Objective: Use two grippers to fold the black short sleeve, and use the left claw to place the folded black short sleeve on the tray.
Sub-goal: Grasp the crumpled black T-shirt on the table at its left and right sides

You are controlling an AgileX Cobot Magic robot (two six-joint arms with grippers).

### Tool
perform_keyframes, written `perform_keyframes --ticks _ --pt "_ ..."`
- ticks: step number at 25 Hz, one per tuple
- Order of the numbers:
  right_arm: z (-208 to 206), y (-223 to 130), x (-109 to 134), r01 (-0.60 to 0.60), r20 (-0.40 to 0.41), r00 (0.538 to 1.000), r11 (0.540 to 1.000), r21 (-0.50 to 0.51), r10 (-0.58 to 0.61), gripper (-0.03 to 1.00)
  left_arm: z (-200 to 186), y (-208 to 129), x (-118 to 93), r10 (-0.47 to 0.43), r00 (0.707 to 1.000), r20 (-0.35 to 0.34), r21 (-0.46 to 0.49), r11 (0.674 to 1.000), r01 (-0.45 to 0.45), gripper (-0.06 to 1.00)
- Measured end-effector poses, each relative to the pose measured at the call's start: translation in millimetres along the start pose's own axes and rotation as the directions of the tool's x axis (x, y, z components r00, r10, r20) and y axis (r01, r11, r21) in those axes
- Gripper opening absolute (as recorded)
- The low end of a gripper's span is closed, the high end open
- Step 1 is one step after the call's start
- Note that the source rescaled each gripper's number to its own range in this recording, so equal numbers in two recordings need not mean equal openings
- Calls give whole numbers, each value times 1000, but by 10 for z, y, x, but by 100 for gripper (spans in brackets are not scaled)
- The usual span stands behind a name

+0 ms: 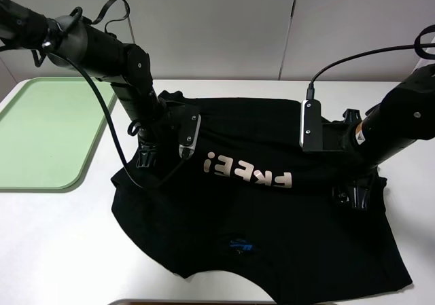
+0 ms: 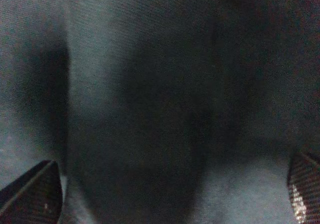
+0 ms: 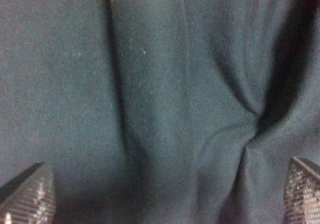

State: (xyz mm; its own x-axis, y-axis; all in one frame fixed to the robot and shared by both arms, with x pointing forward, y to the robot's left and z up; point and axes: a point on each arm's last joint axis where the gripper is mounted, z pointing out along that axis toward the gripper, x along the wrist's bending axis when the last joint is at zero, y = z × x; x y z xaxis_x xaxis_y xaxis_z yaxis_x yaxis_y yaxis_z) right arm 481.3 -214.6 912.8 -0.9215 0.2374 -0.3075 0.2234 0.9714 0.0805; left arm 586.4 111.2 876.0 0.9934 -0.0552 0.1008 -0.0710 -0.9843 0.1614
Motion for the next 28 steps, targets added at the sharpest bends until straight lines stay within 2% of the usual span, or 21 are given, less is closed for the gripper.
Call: perform_keyframes --ticks 6,16,21,28 --pt "188 3 53 -13 -60 998 1000 27 14 100 0 1 4 3 1000 -4 -1 1000 -3 89" --pt "236 23 48 -13 -52 999 1000 10 13 100 0 6 5 -3 1000 -6 -7 1000 3 88" --pt "242 32 42 -13 -45 999 1000 1 13 88 0 6 5 -3 1000 -6 -7 1000 3 87" --pt "401 29 86 -5 -81 997 1000 20 6 86 0 6 5 -4 1000 -5 -7 1000 4 85"
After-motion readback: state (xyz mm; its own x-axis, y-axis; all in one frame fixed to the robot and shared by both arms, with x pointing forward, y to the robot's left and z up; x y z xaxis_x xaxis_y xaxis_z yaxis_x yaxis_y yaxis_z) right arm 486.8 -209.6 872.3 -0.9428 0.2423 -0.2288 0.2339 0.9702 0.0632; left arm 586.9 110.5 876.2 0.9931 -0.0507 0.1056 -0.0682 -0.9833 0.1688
